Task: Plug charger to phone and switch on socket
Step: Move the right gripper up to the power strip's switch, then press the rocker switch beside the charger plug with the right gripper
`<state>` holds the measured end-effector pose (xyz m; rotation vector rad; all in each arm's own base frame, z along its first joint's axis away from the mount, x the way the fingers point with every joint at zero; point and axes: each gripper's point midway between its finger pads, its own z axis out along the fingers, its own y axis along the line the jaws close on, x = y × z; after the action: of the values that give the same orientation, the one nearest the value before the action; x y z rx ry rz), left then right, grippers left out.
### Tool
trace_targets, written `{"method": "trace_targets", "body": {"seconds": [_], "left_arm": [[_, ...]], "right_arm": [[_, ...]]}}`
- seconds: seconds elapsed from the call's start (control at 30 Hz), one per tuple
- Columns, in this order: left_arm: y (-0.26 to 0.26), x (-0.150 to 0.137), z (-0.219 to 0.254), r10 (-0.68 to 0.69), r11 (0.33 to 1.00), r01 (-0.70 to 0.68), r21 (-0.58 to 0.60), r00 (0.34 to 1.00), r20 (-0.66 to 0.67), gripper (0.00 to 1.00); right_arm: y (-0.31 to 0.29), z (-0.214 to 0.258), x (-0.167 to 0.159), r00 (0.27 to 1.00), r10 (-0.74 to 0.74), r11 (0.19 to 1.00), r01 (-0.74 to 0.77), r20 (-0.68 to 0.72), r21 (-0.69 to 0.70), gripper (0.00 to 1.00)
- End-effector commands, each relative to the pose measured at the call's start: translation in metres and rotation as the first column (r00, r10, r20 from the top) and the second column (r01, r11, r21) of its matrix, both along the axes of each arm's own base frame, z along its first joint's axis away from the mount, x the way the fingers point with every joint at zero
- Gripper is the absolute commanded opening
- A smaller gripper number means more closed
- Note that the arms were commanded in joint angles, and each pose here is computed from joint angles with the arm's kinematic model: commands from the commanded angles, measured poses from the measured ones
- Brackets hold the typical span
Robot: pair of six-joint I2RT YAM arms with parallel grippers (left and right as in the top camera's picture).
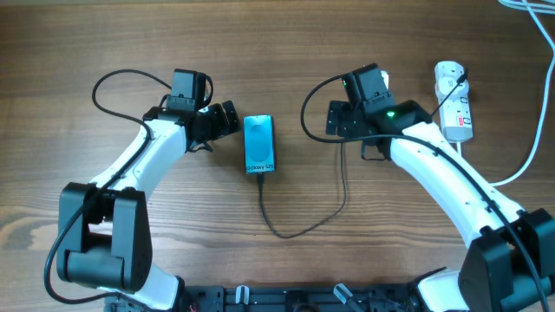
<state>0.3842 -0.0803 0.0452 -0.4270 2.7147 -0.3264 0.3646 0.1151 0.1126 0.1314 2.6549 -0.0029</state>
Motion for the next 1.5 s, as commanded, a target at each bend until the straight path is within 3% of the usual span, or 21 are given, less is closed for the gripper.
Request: {"method": "trace_targets", "body": {"seconds": [0.0,0.13,0.27,0.47,0.83,1.03,1.47], "left_arm": [[0.001,0.004,0.008,0.003,1.000,-0.003,0.003,1.000,0.024,1.00],[0.001,0.004,0.008,0.003,1.000,-0.003,0.003,1.000,0.024,1.00],[0.001,0.004,0.008,0.003,1.000,-0.003,0.003,1.000,0.024,1.00],[0.001,0.004,0.008,0.003,1.000,-0.003,0.003,1.000,0.024,1.00],[0.001,0.004,0.008,0.003,1.000,-0.003,0.003,1.000,0.024,1.00],[0.001,0.004,0.008,0.003,1.000,-0.003,0.003,1.000,0.024,1.00],[0.001,0.004,0.008,0.003,1.000,-0.003,0.003,1.000,0.024,1.00]], "right_arm": [[-0.008,0.068,0.026,0.994,0.020,0.999,-0.017,0.105,-0.030,1.00],[-0.049,0.149,0.042,0.979,-0.058,0.997,0.067,0.197,-0.039,0.98],[-0.111,0.161,0.047,0.956,-0.206,0.976,0.217,0.207,-0.028,0.98],[-0.201,0.124,0.050,0.908,-0.404,0.912,0.410,0.110,-0.032,1.00],[-0.311,0.028,0.048,0.768,-0.638,0.770,0.637,-0.066,-0.029,1.00],[-0.334,-0.023,0.044,0.708,-0.690,0.720,0.693,-0.150,-0.047,1.00],[-0.317,-0.090,0.052,0.725,-0.626,0.754,0.657,-0.286,0.015,1.00]]}}
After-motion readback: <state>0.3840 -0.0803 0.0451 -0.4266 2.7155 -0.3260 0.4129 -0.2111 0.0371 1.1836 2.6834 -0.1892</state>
